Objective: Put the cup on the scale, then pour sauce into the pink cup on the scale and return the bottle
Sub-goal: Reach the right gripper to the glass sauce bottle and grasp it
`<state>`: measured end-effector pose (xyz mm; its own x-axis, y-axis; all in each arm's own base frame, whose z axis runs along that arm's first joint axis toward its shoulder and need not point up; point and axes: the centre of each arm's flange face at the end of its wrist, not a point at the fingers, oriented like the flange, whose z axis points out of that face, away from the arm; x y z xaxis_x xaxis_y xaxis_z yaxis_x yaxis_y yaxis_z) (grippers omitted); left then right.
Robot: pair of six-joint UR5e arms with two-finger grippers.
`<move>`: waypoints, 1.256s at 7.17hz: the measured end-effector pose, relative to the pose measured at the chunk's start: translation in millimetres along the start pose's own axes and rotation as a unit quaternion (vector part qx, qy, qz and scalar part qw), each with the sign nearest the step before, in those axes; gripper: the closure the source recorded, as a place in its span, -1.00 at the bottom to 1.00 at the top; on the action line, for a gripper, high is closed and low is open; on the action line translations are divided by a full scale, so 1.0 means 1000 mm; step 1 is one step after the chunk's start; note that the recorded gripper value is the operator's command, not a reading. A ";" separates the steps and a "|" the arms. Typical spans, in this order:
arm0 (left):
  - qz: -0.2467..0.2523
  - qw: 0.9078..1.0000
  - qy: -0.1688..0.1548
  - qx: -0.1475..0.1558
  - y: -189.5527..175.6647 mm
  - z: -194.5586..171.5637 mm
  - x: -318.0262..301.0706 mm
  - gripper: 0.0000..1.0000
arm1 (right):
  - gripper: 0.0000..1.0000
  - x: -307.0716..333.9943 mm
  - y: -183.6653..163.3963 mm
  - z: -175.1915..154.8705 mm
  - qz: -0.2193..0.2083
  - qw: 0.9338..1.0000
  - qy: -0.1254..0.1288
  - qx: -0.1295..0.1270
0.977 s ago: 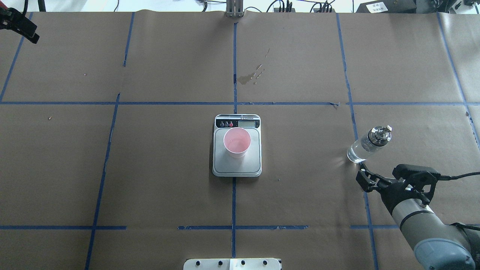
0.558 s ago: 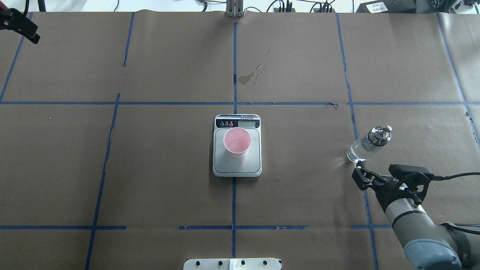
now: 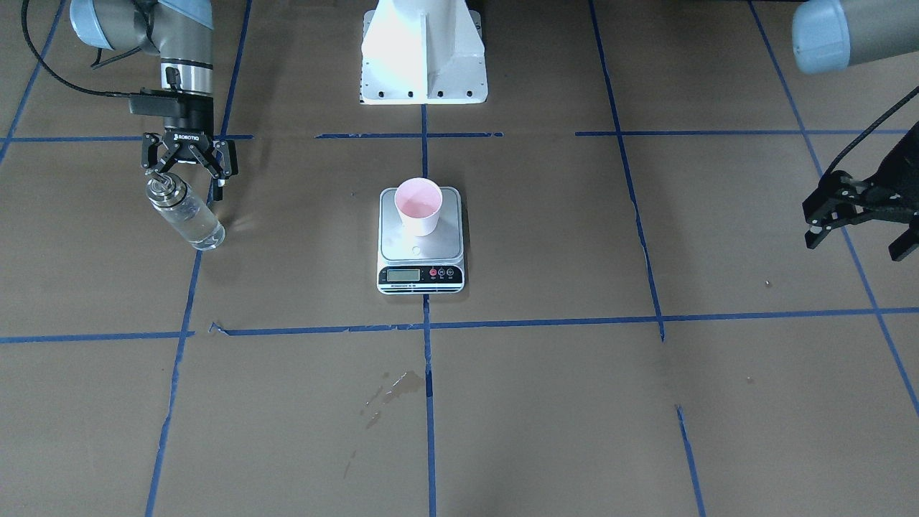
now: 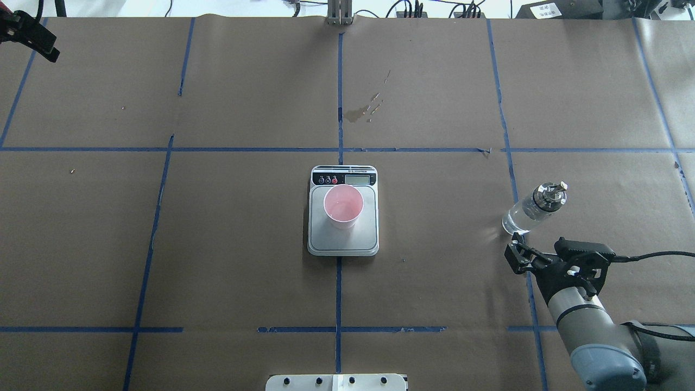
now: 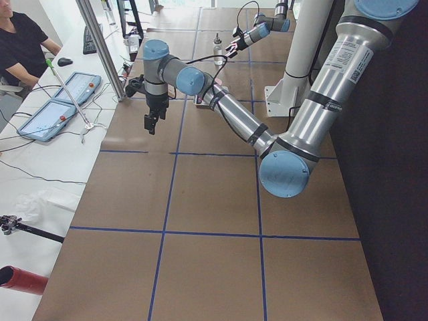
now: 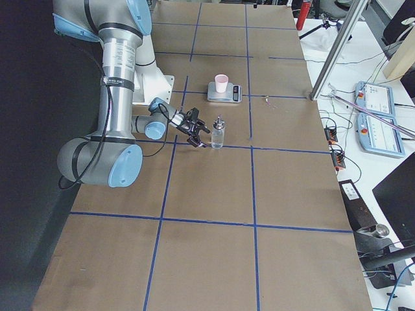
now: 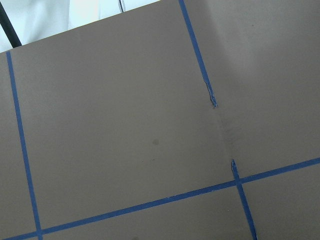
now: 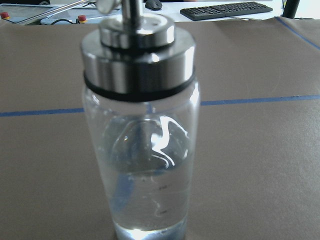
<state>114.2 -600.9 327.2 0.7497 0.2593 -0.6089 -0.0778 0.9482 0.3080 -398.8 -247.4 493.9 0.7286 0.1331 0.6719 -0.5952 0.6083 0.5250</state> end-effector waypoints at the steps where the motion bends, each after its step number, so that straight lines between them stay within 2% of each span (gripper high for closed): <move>1: -0.001 1.000 0.000 -0.001 -0.001 0.001 0.000 -1.00 | -1.00 0.001 0.000 0.002 -0.001 1.000 0.002 0.001; 6: -0.002 1.000 0.000 -0.002 -0.003 0.002 0.000 -1.00 | -1.00 0.004 -0.006 0.008 -0.007 1.000 0.008 0.007; 9: -0.003 1.000 -0.001 -0.001 -0.003 0.000 -0.001 -1.00 | -1.00 -0.026 -0.009 0.007 0.005 1.000 -0.007 0.009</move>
<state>114.0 -604.1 327.0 0.7510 0.2538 -0.6095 -0.0748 0.9499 0.3034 -414.3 -262.2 475.4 0.7179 0.1286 0.6841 -0.6088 0.5925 0.5275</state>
